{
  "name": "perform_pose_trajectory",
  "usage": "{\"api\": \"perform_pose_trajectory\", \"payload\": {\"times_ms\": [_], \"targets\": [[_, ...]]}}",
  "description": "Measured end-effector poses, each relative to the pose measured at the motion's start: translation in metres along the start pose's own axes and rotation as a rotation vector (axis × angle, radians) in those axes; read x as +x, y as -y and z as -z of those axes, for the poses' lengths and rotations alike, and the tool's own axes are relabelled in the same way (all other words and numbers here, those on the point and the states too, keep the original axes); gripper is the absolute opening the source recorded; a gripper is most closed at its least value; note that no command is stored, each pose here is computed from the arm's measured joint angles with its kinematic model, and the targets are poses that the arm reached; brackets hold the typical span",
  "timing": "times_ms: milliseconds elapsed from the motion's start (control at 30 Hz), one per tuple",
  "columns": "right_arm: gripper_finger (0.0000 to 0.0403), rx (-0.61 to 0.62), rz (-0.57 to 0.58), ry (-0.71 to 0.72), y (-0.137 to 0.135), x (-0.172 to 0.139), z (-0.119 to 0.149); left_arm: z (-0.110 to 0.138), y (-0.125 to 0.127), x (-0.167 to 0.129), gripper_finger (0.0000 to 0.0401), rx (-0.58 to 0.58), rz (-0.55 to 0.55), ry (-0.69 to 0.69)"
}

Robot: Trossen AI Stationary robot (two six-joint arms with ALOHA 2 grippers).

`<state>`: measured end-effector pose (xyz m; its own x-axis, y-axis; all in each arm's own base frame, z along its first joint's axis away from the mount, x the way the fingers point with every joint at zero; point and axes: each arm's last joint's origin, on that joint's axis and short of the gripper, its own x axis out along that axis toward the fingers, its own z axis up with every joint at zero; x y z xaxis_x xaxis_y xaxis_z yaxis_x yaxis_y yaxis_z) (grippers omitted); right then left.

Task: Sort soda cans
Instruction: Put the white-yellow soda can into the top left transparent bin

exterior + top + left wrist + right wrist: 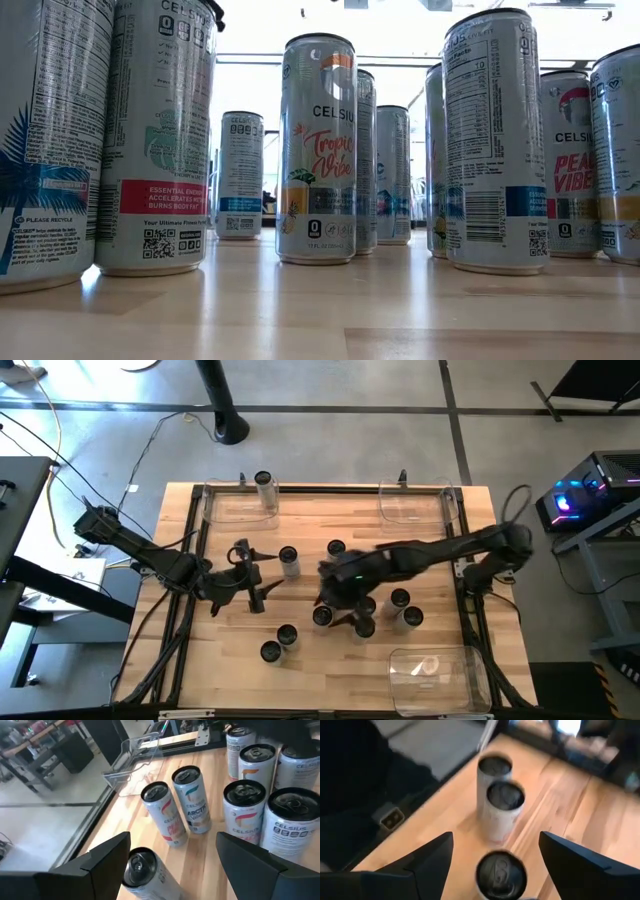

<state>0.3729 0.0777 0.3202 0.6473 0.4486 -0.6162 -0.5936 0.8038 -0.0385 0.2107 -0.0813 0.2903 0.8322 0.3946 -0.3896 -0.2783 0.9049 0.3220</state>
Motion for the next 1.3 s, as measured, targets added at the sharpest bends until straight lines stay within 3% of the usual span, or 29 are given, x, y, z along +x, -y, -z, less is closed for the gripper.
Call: {"api": "perform_pose_trajectory", "payload": {"times_ms": [167,433,1133,1300], "targets": [[0.0293,-0.005,-0.017,-0.147,0.013,0.026,-0.009,0.002,0.001,0.001,0.0287,-0.014,0.006,-0.015],[0.0293,-0.071,0.021,-0.344,0.014,0.059,-0.002,0.004,0.005,0.004,0.0287,-0.004,0.014,-0.029],[0.0287,-0.064,0.039,-0.439,0.014,0.069,0.01,0.004,0.005,0.004,0.0287,0.0,0.013,-0.033],[0.0256,-0.061,0.045,-0.44,0.015,0.07,0.01,0.004,0.005,0.004,0.0287,0.0,0.013,-0.033]]}}
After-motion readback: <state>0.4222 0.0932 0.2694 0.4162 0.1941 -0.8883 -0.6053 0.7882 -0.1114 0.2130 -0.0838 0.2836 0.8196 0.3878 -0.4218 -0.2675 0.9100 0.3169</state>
